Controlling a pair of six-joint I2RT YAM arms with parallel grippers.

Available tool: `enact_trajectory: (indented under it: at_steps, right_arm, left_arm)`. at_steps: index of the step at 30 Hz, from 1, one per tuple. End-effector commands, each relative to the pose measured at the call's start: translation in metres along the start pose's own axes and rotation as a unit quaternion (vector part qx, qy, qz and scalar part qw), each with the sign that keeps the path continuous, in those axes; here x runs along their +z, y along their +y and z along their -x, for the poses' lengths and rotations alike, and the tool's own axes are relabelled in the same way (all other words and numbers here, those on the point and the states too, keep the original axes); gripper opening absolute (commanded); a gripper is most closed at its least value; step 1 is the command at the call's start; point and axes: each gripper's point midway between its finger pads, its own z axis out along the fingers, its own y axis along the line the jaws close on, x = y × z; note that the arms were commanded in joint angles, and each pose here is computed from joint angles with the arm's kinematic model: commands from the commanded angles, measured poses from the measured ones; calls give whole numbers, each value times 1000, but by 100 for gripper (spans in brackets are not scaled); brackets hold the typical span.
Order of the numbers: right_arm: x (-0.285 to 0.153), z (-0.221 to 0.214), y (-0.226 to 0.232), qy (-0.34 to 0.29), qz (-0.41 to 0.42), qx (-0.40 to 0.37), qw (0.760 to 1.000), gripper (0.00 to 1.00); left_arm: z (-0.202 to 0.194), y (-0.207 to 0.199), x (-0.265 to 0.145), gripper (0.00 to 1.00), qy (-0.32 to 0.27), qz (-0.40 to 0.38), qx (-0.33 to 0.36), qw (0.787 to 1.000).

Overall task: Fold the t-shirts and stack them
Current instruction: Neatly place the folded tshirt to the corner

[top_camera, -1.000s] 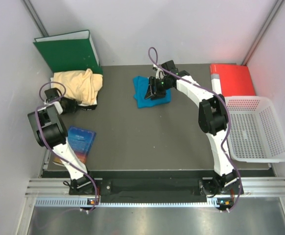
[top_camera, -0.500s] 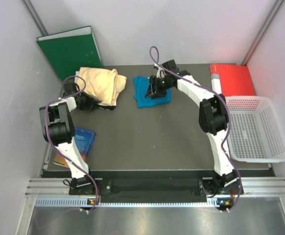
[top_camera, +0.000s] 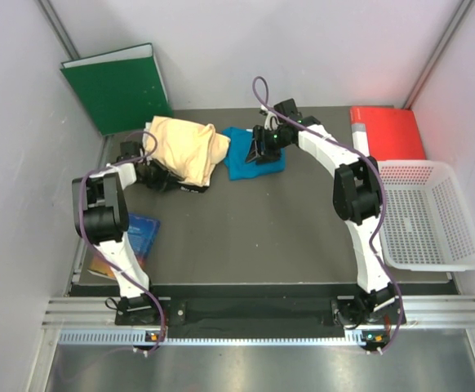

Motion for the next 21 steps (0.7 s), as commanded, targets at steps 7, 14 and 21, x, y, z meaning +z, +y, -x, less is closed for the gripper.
enact_trajectory:
  at_steps: [7,14,21]
  right_arm:
    - [-42,54,-19,-105,-103,-38,988,51]
    - [-91,72,-78,-188,-137,59,971,61]
    - [-100,71,-122,-182,-142,98,968,69]
  left_arm:
    - [-85,14,-22,99,158,82,33,984]
    - [-76,-4,-54,99,133,92,108,981]
    - [-75,-1,-64,99,121,106,112,981]
